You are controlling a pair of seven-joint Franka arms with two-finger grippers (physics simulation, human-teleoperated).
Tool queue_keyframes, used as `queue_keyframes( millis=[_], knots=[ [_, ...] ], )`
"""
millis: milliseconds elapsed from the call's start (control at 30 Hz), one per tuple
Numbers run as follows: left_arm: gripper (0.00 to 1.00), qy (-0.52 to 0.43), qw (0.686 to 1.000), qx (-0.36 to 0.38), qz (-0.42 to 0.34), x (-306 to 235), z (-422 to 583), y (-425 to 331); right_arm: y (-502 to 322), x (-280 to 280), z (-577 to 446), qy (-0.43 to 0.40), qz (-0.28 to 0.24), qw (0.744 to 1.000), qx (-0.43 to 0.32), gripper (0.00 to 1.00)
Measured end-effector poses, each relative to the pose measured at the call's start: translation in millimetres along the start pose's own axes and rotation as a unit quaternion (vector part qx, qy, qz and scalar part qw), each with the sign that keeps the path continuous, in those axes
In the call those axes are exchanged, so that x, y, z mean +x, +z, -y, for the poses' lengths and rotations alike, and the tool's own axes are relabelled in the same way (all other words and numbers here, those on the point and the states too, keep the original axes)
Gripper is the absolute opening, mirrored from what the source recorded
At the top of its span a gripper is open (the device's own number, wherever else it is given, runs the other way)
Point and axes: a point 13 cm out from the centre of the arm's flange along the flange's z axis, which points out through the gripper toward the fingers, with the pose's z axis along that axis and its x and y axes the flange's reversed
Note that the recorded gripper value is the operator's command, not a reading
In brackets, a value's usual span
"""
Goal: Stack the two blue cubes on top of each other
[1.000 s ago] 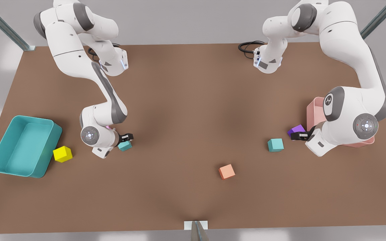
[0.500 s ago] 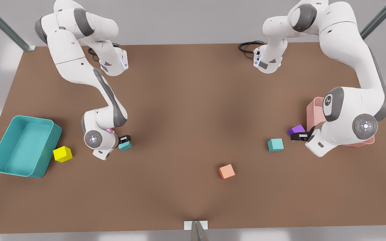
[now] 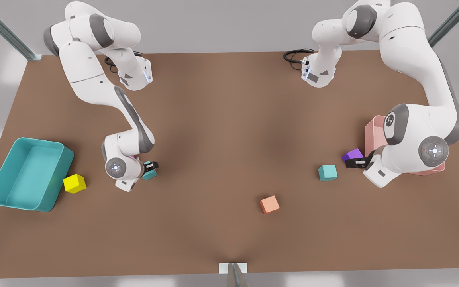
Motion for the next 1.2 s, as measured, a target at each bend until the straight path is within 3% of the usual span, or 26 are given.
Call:
queue_keyframes(
  millis=[333, 433, 600, 700, 833, 900, 1000, 1200],
  knots=[
    [1.0, -0.005, 1.0, 0.004, -0.008, -1.0, 3.2, 8.1, 36.5, 6.6, -3.3, -0.006, -0.012, 1.0, -0.005, 1.0],
    [1.0, -0.008, 1.0, 0.005, -0.023, -5.9, 2.2, 28.4, 36.9, 4.7, -3.4, -0.007, -0.007, 1.0, -0.006, 0.62],
    [1.0, -0.011, 0.998, 0.013, -0.062, -16.6, 6.7, 112.2, -2.2, -4.2, -15.3, -0.018, 0.017, 1.0, -0.009, 0.47],
    [1.0, -0.013, 0.999, 0.019, -0.033, -18.6, 10.2, 89.4, -120.0, -41.1, -101.7, -0.078, 0.08, 0.993, -0.027, 0.47],
    [1.0, -0.015, 0.999, 0.016, -0.032, -15.7, 15.9, 84.7, -233.9, -43.9, -361.1, -0.234, 0.144, 0.96, -0.06, 0.45],
    [1.0, -0.017, 0.999, 0.015, -0.037, -14.8, 17.5, 89.2, -211.6, -26.7, -476.0, -0.287, 0.14, 0.945, -0.066, 0.44],
    [1.0, -0.021, 0.999, 0.015, -0.044, -13.4, 20.0, 96.1, -121.0, -16.9, -550.8, -0.303, 0.122, 0.944, -0.042, 0.43],
    [1.0, -0.031, 0.998, 0.001, -0.047, 40.6, 15.9, 154.1, -20.9, -101.4, -533.0, -0.225, 0.163, 0.96, -0.043, 0.42]
  ],
)
